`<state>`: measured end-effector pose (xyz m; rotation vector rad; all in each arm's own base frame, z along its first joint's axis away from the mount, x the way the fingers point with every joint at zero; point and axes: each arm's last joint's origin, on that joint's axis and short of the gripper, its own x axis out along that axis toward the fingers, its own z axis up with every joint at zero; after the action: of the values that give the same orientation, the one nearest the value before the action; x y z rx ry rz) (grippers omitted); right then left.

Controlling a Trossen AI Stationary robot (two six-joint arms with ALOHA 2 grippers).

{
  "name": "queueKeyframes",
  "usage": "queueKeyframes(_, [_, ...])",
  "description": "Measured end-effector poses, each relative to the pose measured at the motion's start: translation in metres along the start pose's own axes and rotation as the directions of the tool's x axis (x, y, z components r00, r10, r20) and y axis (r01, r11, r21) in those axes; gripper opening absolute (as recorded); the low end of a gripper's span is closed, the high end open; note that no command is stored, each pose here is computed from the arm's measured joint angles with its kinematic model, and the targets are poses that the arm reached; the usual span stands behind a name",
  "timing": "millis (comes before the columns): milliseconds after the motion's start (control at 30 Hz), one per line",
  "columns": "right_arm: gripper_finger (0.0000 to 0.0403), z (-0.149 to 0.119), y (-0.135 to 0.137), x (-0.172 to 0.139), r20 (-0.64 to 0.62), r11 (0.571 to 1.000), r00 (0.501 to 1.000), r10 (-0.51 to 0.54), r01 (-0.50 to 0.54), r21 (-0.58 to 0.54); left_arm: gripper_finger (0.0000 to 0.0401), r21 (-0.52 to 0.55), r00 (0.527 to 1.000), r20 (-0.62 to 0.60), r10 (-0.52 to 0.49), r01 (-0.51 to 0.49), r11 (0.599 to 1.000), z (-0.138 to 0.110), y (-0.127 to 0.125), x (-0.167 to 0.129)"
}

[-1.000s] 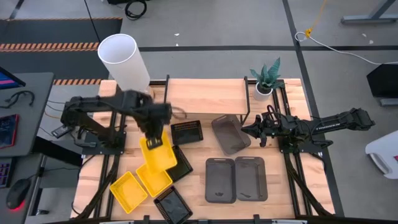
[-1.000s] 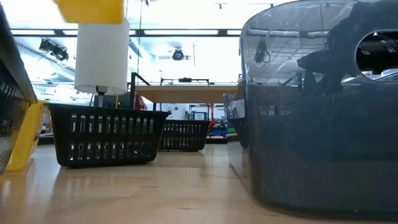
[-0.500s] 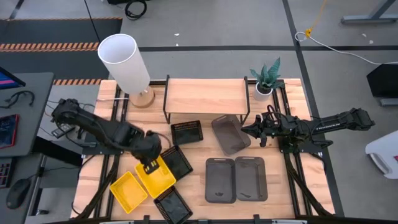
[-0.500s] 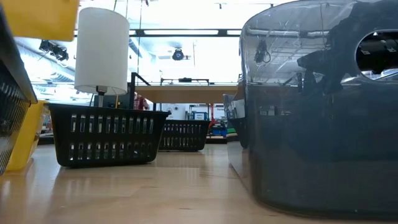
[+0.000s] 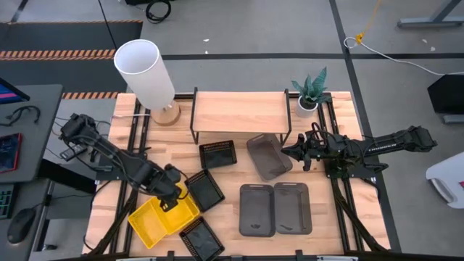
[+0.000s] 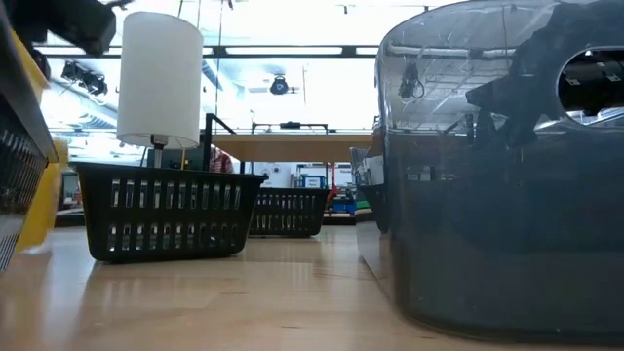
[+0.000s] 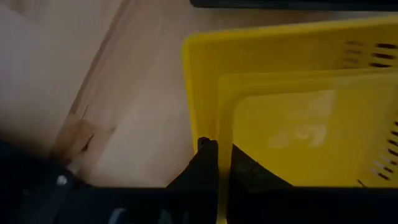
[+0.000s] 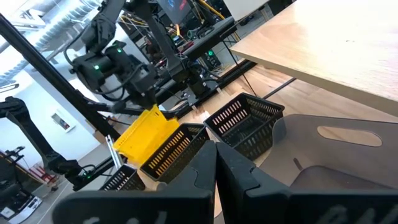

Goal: Stack baskets on shelf by color
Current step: Stack the top yellow bin on the middle yellow bin on the table

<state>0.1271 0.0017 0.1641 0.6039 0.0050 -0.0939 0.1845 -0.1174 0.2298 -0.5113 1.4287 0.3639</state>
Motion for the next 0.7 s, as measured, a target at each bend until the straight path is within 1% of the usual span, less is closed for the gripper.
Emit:
queueKeyframes(133, [0.0014, 0.0, 0.0, 0.0, 0.0, 1.0, 1.0, 0.0, 0.0, 0.0, 0.0002, 0.014, 0.999, 0.023, 0.027, -0.028, 1.0, -0.001, 0.004, 0.007])
queueKeyframes(500, [0.0014, 0.0, 0.0, 0.0, 0.0, 1.0, 1.0, 0.0, 0.0, 0.0, 0.0003, 0.065, 0.998, 0.045, 0.031, -0.034, 0.997, 0.0, 0.004, 0.007])
queueKeyframes(600, [0.0014, 0.0, 0.0, 0.0, 0.0, 1.0, 1.0, 0.0, 0.0, 0.0, 0.0011, 0.051, 0.999, 0.013, 0.045, -0.046, 0.998, -0.003, 0.008, 0.014])
queueKeyframes(700, [0.0014, 0.0, 0.0, 0.0, 0.0, 1.0, 1.0, 0.0, 0.0, 0.0, 0.0022, 0.034, 1.0, -0.016, 0.022, -0.021, 0.999, -0.004, 0.008, 0.02])
